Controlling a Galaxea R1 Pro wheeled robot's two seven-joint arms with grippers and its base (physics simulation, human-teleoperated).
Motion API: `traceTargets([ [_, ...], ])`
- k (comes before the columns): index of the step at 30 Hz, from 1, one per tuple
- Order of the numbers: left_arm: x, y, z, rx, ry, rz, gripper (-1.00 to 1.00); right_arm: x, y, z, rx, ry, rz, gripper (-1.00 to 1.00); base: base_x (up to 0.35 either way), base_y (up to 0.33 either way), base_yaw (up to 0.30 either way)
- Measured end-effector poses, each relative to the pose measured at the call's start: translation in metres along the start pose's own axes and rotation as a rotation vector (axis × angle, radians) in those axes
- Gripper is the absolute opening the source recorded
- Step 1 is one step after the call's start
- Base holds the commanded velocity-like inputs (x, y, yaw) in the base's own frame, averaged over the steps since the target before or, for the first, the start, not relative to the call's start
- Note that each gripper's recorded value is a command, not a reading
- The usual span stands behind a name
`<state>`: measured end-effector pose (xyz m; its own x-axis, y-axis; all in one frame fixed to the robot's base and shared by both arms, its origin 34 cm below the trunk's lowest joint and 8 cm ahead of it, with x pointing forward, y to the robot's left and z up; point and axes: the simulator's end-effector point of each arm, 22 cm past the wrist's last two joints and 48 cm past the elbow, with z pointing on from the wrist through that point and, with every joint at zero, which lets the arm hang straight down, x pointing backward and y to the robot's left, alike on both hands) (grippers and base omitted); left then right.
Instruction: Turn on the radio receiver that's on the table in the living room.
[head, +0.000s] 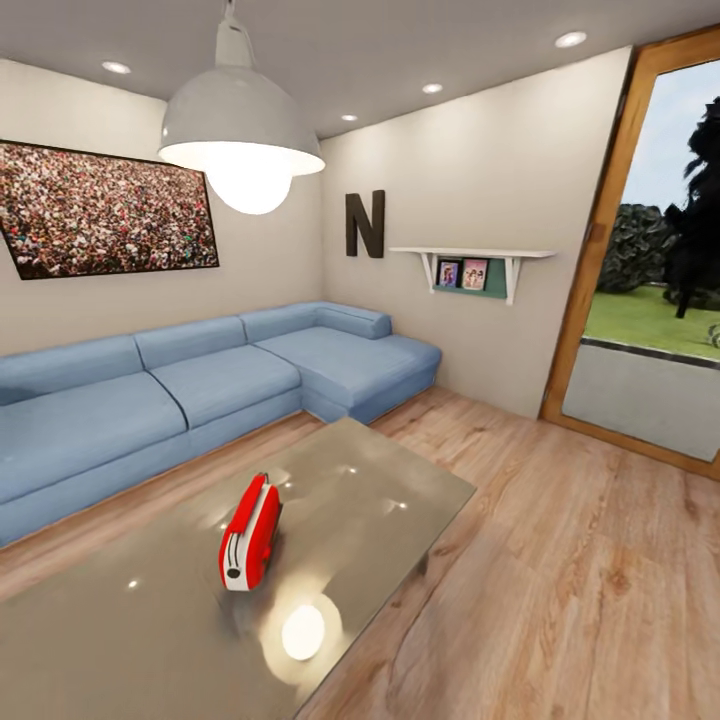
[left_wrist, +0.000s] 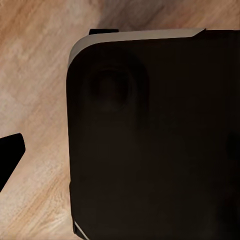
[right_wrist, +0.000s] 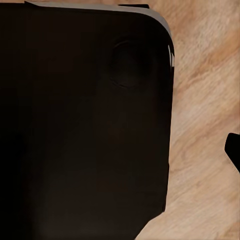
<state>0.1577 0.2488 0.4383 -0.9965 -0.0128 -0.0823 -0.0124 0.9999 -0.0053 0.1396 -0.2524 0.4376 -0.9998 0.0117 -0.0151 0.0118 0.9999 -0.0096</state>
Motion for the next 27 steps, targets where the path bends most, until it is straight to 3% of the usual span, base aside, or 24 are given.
traceTargets([
  [13, 0.0, 0.0, 0.0, 0.0, 0.0, -0.001, 1.0, 0.0, 0.0, 0.0, 0.0, 0.0, -0.002, 1.0, 0.227, 0.0, 0.002],
  [20, 0.0, 0.0008, 0.0, -0.001, 0.0, -0.001, 1.0, 0.0, 0.0, 0.0, 0.0, 0.0, -0.001, 1.0, 0.041, 0.0, 0.024],
  [27, 0.0, 0.0012, 0.0, -0.003, 0.0, -0.001, 1.0, -0.0003, 0.0, 0.0, 0.0, -0.001, -0.005, 1.0, 0.004, 0.0, 0.222],
])
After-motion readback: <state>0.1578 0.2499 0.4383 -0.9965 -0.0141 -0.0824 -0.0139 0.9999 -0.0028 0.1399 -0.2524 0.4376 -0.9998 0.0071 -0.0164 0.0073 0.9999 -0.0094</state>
